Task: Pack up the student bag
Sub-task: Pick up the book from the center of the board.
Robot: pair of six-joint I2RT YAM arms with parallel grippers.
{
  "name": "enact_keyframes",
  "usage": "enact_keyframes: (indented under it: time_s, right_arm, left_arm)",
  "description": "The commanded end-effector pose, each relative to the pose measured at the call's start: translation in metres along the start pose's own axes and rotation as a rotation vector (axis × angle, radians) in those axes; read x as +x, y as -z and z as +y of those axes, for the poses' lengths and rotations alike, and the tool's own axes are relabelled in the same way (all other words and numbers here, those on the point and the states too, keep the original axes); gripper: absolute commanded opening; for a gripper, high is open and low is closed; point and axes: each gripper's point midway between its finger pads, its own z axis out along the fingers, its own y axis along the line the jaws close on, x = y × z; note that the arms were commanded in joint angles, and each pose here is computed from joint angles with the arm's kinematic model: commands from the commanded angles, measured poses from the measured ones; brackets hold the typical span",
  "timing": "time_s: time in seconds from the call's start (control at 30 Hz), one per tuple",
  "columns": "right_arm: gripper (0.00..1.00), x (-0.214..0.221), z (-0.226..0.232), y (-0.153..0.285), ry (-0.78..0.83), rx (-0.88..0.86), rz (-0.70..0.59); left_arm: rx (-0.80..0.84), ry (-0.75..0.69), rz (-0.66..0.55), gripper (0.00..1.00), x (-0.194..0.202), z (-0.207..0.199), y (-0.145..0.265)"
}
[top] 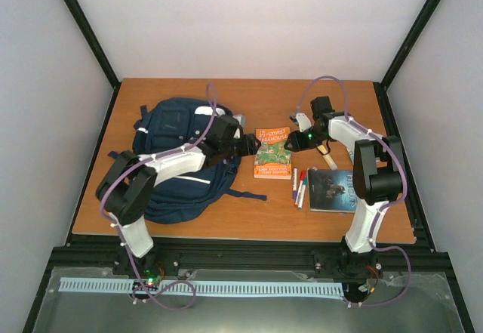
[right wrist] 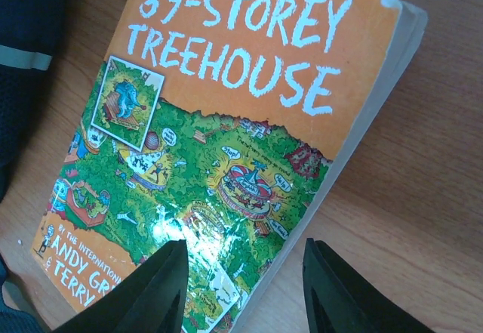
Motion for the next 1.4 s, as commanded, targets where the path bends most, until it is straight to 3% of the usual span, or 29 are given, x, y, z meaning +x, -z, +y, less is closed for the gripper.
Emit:
enact_keyframes:
  time_s: [0.0, 0.3, 0.8, 1.13, 1.37]
  right_arm:
    - [0.42, 0.006, -0.007, -0.011, -0.030, 0.008, 0.013]
    - [0.38, 0.019, -0.019, -0.026, -0.062, 0.030, 0.069]
    - [0.15, 0.060, -0.048, -0.049, -0.096, 0.129, 0.225]
    - [0.15, 0.066, -0.050, -0.052, -0.097, 0.128, 0.266]
    - [0.18, 0.068, -0.049, -0.053, -0.094, 0.120, 0.277]
  left_arm:
    - [0.094, 0.122, 0.077, 0.65, 0.018, -0.005, -0.019]
    - [0.003, 0.138, 0.164, 0.69, 0.043, 0.022, -0.045]
    - [-0.089, 0.194, 0.215, 0.68, 0.063, 0.049, -0.066]
    - [0.026, 0.276, 0.286, 0.68, 0.076, 0.035, -0.095]
    - [0.229, 0.311, 0.291, 0.67, 0.066, -0.002, -0.102]
